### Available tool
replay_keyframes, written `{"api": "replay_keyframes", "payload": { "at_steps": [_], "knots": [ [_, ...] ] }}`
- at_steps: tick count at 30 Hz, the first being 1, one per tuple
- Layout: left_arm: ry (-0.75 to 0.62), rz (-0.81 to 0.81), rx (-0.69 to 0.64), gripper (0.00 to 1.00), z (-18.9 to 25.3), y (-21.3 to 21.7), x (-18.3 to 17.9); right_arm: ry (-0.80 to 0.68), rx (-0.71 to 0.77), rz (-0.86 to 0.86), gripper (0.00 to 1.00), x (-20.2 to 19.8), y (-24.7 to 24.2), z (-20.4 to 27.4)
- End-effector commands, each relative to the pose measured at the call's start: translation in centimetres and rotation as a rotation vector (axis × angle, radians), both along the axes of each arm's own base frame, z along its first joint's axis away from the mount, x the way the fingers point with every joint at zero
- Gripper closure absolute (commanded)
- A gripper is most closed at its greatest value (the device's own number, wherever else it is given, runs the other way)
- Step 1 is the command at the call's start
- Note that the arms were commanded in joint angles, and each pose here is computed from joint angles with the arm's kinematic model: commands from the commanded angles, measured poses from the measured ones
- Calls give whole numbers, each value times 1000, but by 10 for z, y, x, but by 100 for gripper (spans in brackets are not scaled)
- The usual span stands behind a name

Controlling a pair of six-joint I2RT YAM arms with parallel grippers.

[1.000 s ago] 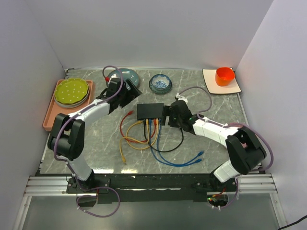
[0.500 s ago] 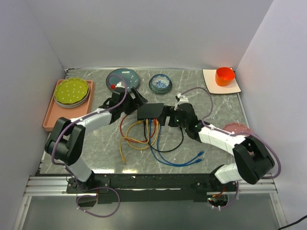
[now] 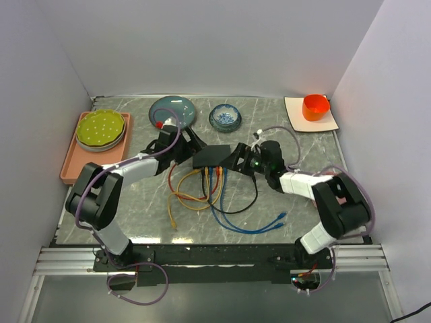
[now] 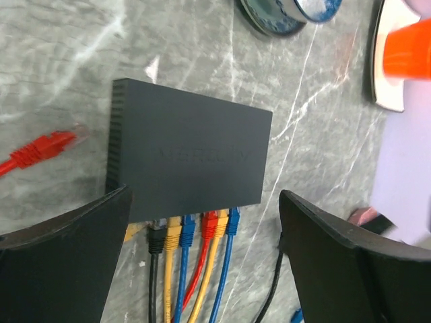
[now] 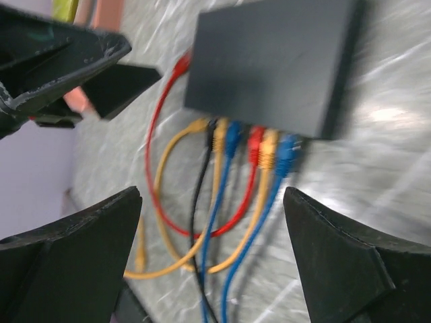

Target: Pull the plug from the switch port

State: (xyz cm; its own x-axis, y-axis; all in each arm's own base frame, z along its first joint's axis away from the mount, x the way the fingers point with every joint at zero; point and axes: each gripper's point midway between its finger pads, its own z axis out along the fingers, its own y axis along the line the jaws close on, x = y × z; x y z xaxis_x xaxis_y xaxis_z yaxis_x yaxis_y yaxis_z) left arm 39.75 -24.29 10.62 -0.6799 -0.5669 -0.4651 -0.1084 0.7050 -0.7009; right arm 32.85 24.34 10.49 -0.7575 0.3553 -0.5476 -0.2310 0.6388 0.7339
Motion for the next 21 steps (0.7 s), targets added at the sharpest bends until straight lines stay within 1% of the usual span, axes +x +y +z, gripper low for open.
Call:
{"api": "replay_keyframes", "payload": {
  "at_steps": [1, 3, 5, 8, 11, 14, 15, 18, 21],
  "knots": [
    [-82, -1, 86, 4, 17, -10, 13, 39, 184, 84, 6, 3, 21, 18],
    [-67, -9, 116, 4, 13, -13, 12, 43, 202, 87, 8, 6, 17, 16],
    [-55, 3, 131, 4, 8, -11, 14, 59, 209, 55, 11, 6, 7, 7],
    [-34, 2, 140, 3, -2, -11, 13, 71, 155, -41, 16, 12, -12, -7],
    [-10, -31, 123, 1, -12, -19, 12, 110, 72, -77, 20, 14, -21, -22],
    [-8, -35, 109, 1, -17, -22, 13, 134, 42, -96, 25, 15, -24, -31],
    [-6, -44, 95, 1, -17, -24, 12, 147, 28, -100, 29, 15, -25, -36],
    [20, -45, 77, 1, -22, -27, 11, 170, 20, -104, 31, 16, -26, -42],
    [32, -54, 51, 1, -25, -31, 10, 176, 22, -105, 31, 18, -25, -45]
  ]
}}
